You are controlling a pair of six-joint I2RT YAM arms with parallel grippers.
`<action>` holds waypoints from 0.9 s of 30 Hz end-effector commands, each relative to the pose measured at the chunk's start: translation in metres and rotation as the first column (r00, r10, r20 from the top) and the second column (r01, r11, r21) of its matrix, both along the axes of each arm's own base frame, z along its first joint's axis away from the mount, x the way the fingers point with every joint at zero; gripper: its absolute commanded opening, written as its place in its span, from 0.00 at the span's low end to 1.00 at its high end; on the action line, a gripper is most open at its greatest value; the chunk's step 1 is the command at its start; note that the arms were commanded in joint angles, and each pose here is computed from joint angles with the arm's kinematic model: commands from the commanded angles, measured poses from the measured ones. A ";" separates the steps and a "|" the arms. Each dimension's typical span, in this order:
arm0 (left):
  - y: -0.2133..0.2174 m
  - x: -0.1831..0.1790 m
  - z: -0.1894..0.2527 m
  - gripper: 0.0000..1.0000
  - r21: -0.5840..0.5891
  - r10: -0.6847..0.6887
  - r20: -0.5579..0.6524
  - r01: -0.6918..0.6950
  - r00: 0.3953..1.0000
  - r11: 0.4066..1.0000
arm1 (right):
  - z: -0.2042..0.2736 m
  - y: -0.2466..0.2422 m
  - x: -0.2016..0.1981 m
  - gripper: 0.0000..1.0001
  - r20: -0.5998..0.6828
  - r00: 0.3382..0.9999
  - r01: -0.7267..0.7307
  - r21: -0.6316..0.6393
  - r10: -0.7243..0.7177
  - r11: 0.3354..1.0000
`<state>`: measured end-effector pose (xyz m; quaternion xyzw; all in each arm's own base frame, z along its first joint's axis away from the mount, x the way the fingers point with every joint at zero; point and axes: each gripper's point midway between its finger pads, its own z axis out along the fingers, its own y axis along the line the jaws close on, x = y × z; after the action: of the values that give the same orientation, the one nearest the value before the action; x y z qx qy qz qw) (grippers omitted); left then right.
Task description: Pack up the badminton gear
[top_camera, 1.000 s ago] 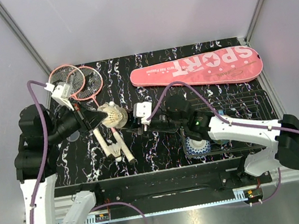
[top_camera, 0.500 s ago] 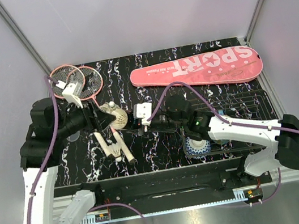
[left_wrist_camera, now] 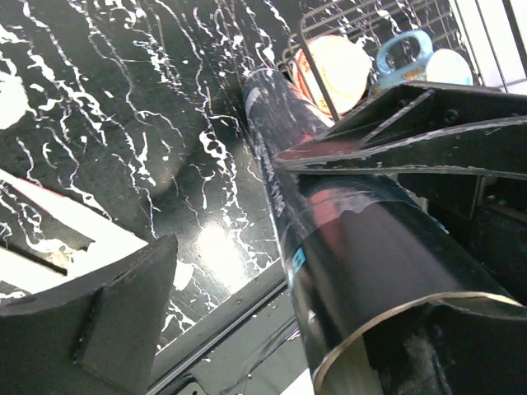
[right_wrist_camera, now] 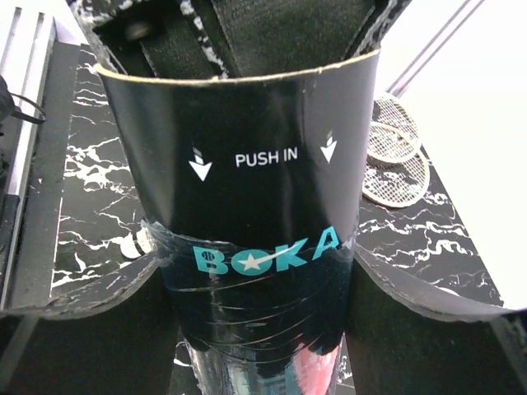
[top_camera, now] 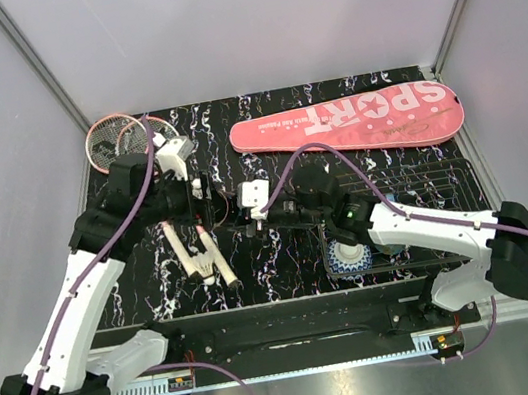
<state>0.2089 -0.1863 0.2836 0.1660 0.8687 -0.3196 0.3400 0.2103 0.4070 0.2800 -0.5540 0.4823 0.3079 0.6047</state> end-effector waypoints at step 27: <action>0.153 -0.014 -0.009 0.99 0.018 0.914 -0.037 -0.915 0.403 0.404 | 0.054 -0.015 0.037 0.41 -0.086 0.959 0.280 0.165 -0.269 0.946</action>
<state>0.1891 -0.0407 0.3145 -0.2387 0.8143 -0.1354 0.5114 0.2407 0.3957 0.2940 -0.4660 0.5539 0.2706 0.6346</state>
